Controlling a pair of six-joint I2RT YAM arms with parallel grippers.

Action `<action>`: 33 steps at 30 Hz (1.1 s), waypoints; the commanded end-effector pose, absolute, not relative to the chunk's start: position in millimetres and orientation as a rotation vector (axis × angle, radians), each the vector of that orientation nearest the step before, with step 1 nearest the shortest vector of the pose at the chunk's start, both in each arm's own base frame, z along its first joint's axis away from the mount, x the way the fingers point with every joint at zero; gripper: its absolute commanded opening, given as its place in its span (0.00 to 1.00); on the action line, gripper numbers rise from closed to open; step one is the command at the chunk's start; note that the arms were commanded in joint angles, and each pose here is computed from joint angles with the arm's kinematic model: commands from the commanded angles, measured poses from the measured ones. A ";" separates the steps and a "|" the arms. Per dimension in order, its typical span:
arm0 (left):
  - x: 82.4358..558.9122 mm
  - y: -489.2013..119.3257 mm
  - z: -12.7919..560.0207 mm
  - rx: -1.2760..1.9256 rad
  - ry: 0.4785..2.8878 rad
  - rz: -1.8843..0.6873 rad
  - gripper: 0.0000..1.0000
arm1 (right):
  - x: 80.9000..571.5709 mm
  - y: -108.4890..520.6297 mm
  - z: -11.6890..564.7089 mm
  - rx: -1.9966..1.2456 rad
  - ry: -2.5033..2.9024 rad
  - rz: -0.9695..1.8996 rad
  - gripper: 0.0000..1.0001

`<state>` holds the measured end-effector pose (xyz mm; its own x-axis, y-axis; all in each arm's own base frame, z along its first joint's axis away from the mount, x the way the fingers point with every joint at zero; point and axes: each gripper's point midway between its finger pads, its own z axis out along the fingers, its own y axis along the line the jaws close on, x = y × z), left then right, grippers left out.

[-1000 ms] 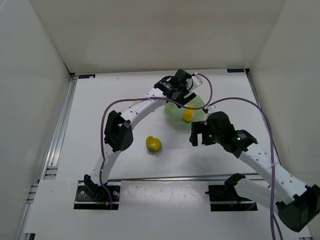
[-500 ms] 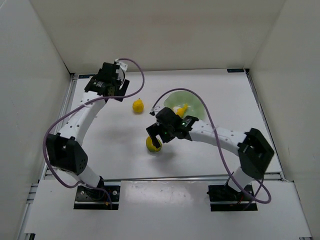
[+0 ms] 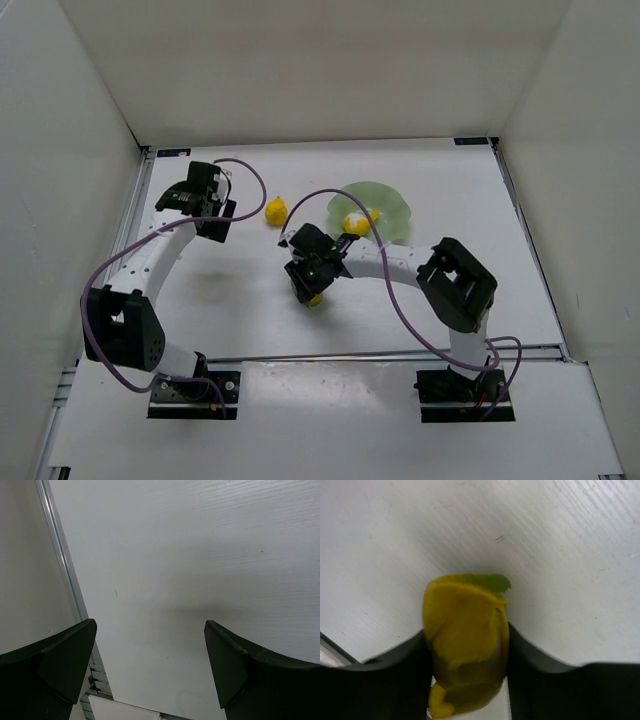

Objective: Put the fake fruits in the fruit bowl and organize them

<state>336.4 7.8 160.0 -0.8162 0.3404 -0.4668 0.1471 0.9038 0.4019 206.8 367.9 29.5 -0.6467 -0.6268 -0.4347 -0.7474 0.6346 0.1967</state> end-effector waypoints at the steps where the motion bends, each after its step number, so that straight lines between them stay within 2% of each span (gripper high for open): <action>1: 343.8 3.3 184.1 0.309 2.446 0.433 1.00 | 216.6 375.1 78.6 -1.039 2.414 0.557 0.29; 3: 344.3 2.8 182.8 0.297 2.457 0.430 1.00 | 218.1 374.2 96.1 -1.004 2.376 0.576 0.23; 5: 341.6 3.3 177.9 0.302 2.469 0.432 1.00 | 225.9 364.5 123.1 -0.920 2.337 0.595 0.23; 9: 336.9 2.2 168.5 0.316 2.494 0.421 1.00 | 278.8 314.0 172.2 -0.534 2.280 0.528 0.23; 14: 338.4 -7.8 158.5 0.335 2.522 0.351 1.00 | 346.4 233.7 156.8 -0.149 2.405 0.244 0.24; 15: 336.6 -7.5 153.2 0.343 2.545 0.355 1.00 | 356.7 214.1 137.4 -0.105 2.477 0.135 0.28; 16: 342.5 -11.4 158.4 0.344 2.531 0.331 1.00 | 372.0 214.9 148.9 -0.079 2.462 0.137 0.33; 17: 342.8 -13.3 158.2 0.351 2.540 0.319 1.00 | 383.3 203.4 146.0 -0.037 2.478 0.110 0.56; 18: 346.9 -14.1 154.6 0.355 2.552 0.320 1.00 | 390.8 200.3 132.8 -0.013 2.512 0.084 0.73; 20: 355.9 -23.0 161.8 0.377 2.537 0.311 1.00 | 404.4 187.5 136.4 0.051 2.522 0.064 1.00; 27: 392.8 -89.1 159.5 0.551 2.504 0.153 1.00 | 406.0 180.2 171.0 0.034 2.434 0.097 1.00; 33: 441.2 -150.3 150.8 0.681 2.459 0.018 1.00 | 385.0 166.7 195.4 0.025 2.371 0.113 1.00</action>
